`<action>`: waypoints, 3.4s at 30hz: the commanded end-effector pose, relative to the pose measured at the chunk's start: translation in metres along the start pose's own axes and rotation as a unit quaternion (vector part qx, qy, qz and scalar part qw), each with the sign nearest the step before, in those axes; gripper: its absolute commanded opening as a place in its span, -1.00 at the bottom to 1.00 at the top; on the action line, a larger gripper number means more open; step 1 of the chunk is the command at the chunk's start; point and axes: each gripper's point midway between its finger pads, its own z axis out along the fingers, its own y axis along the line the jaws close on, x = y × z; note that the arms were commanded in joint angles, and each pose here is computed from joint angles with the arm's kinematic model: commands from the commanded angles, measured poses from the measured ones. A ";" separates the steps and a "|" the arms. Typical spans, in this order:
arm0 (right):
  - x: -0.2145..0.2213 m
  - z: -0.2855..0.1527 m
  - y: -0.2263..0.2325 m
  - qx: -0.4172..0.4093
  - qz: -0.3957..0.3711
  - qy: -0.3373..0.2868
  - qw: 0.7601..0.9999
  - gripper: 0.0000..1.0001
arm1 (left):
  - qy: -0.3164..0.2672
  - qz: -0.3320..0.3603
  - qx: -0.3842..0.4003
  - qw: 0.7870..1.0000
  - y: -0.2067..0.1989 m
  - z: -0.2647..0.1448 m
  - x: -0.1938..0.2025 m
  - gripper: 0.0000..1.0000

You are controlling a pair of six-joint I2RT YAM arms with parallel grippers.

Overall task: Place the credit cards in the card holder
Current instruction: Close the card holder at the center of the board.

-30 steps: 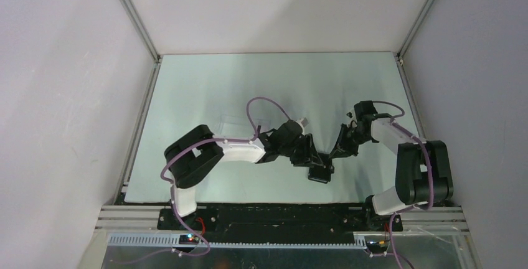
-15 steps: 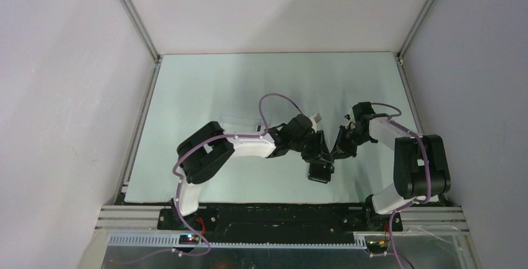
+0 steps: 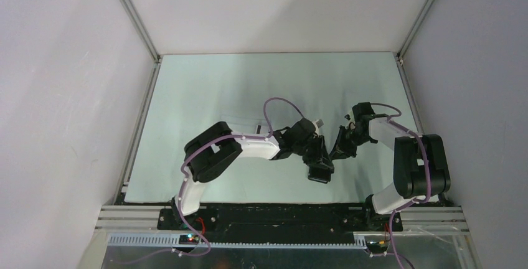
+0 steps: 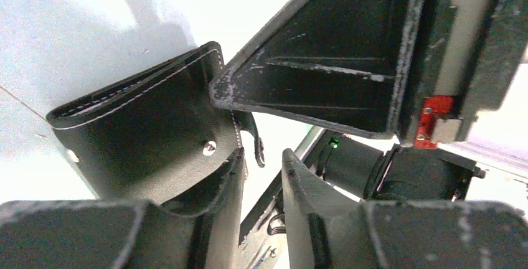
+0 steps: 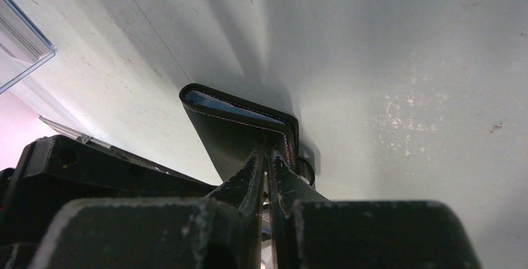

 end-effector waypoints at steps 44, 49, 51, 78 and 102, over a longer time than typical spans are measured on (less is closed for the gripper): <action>-0.002 0.000 -0.002 0.022 -0.021 -0.006 1.000 -0.83 | -0.064 0.075 -0.078 0.992 0.009 -0.025 -0.034 -1.00; -0.001 0.003 -0.004 0.032 -0.020 -0.002 0.999 -0.84 | -0.066 0.076 -0.080 0.992 0.009 -0.028 -0.037 -1.00; 0.000 0.004 -0.005 0.034 -0.021 -0.001 0.999 -0.84 | -0.067 0.076 -0.080 0.992 0.009 -0.028 -0.037 -1.00; 0.003 -0.024 0.031 -0.017 -0.085 -0.041 0.995 -0.85 | -0.049 0.084 -0.121 0.988 0.035 -0.022 -0.035 -1.00; 0.025 0.019 0.007 0.042 -0.085 0.008 0.995 -1.00 | -0.014 0.068 -0.153 0.986 0.058 -0.010 -0.017 -1.00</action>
